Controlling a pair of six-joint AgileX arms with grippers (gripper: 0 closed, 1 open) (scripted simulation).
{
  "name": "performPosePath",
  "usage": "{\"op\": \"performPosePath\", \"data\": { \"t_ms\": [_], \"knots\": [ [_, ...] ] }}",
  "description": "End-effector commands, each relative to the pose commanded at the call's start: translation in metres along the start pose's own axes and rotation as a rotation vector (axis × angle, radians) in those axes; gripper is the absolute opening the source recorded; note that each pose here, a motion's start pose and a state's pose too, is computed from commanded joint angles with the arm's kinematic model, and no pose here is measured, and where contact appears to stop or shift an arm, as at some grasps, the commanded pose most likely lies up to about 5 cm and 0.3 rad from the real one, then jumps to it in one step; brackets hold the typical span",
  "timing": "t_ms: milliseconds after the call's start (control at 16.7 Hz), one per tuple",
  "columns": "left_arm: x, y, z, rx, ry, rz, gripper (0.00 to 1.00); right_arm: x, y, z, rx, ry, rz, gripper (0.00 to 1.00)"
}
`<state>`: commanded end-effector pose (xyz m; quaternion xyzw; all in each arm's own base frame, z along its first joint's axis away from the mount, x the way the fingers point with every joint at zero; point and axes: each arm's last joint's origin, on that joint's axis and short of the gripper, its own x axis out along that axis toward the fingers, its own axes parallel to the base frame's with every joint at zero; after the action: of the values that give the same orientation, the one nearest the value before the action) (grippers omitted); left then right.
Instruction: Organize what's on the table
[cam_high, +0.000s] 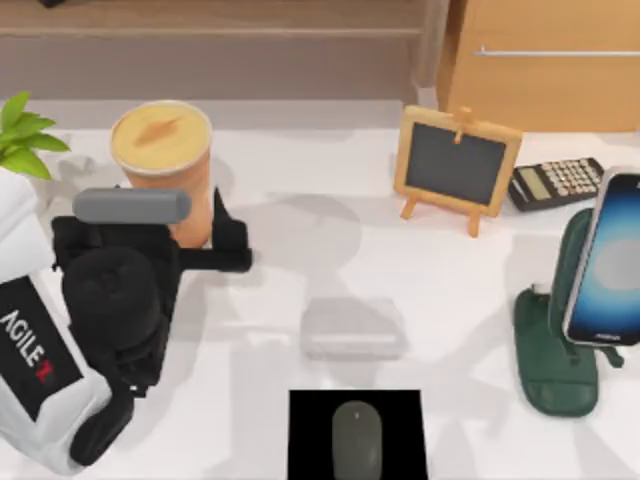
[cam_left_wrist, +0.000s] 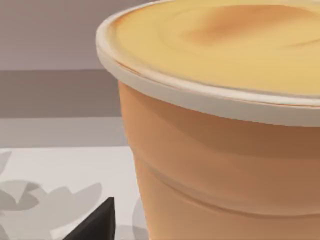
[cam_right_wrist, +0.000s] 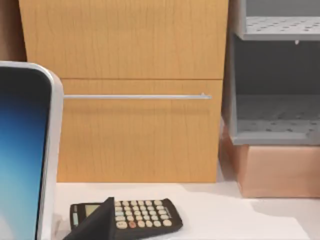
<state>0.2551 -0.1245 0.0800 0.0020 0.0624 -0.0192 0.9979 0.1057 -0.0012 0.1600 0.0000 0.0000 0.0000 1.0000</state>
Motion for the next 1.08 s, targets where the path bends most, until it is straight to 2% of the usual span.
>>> {"op": "performPosePath", "data": {
  "t_ms": [480, 840, 1080],
  "knots": [
    [0.008, -0.001, -0.002, -0.013, -0.024, 0.008, 1.00, 0.000, 0.000, 0.000, 0.000, 0.000, 0.000, 1.00],
    [0.037, 0.000, -0.002, -0.014, -0.026, 0.011, 1.00, 0.000, 0.000, 0.000, 0.000, 0.000, 0.000, 1.00],
    [0.038, 0.000, -0.001, -0.014, -0.026, 0.011, 1.00, 0.000, 0.000, 0.000, 0.000, 0.000, 0.000, 1.00]
  ]
}}
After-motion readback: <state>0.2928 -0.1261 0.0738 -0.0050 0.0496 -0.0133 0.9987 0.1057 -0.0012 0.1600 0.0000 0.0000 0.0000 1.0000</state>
